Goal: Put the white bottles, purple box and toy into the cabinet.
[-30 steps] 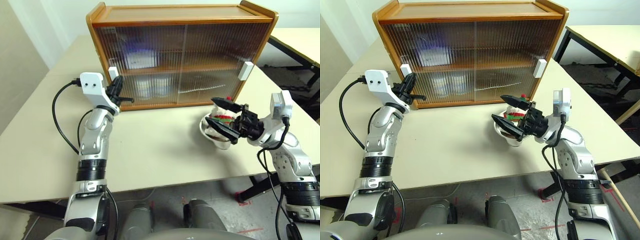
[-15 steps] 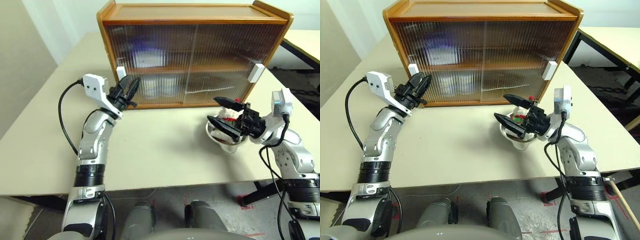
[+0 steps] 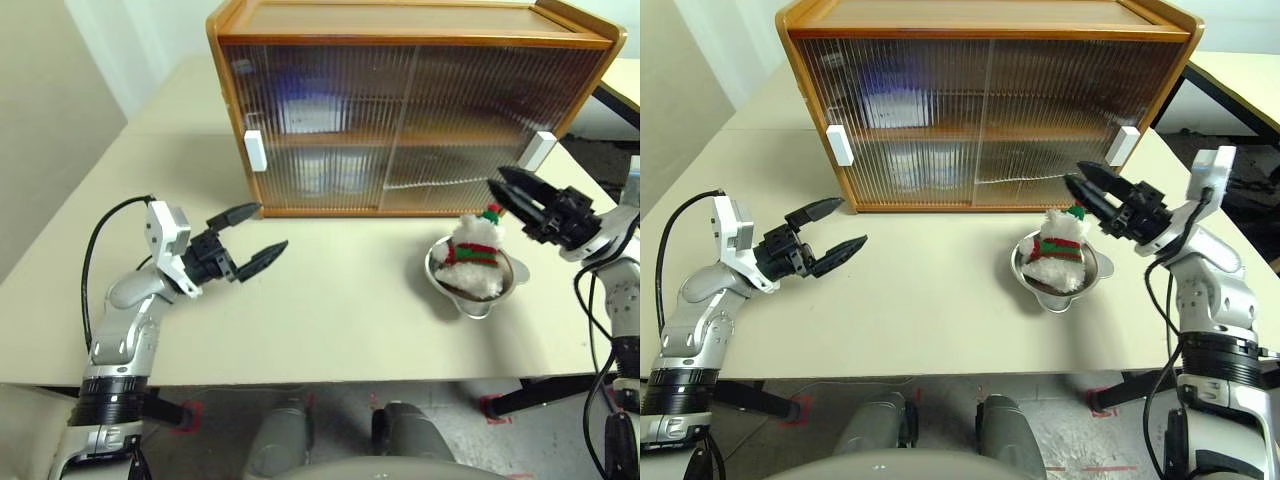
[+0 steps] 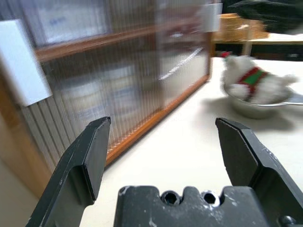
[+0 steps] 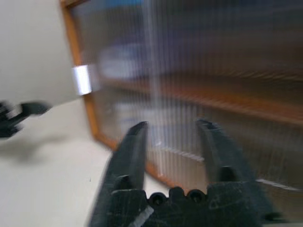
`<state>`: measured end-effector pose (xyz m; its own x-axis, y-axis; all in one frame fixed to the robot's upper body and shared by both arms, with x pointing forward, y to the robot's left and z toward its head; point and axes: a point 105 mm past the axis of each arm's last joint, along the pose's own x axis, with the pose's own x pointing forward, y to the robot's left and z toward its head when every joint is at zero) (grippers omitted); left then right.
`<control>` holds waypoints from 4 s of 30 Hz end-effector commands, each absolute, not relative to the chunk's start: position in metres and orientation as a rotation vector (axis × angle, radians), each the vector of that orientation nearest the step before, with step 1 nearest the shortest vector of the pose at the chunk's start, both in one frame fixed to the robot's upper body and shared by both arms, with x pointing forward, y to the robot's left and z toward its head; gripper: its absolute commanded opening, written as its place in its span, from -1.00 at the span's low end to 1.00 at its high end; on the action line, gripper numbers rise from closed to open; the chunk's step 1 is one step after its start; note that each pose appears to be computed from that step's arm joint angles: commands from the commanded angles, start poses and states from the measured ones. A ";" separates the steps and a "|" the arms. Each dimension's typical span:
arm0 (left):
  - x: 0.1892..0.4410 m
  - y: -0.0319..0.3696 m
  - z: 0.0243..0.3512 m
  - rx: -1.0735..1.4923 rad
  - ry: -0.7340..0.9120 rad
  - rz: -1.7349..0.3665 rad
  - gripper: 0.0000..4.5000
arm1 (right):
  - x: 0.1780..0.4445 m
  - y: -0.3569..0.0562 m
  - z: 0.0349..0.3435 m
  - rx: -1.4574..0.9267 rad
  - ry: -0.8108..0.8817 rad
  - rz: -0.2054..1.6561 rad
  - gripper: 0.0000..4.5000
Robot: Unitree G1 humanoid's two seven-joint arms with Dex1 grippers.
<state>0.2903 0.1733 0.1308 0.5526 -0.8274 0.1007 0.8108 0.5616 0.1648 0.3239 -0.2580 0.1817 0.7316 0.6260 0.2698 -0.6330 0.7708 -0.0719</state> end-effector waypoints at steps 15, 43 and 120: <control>0.275 0.166 0.103 0.112 -0.117 -1.038 1.00 | 0.341 -0.330 0.189 -0.160 -0.261 0.264 -0.98; 0.279 0.161 0.098 0.172 -0.125 -1.058 1.00 | 0.375 -0.329 0.177 -0.232 -0.106 0.147 -0.98; 0.264 0.148 0.132 -0.117 -0.285 -1.056 1.00 | 0.389 -0.166 0.176 -0.136 -0.089 0.811 -0.89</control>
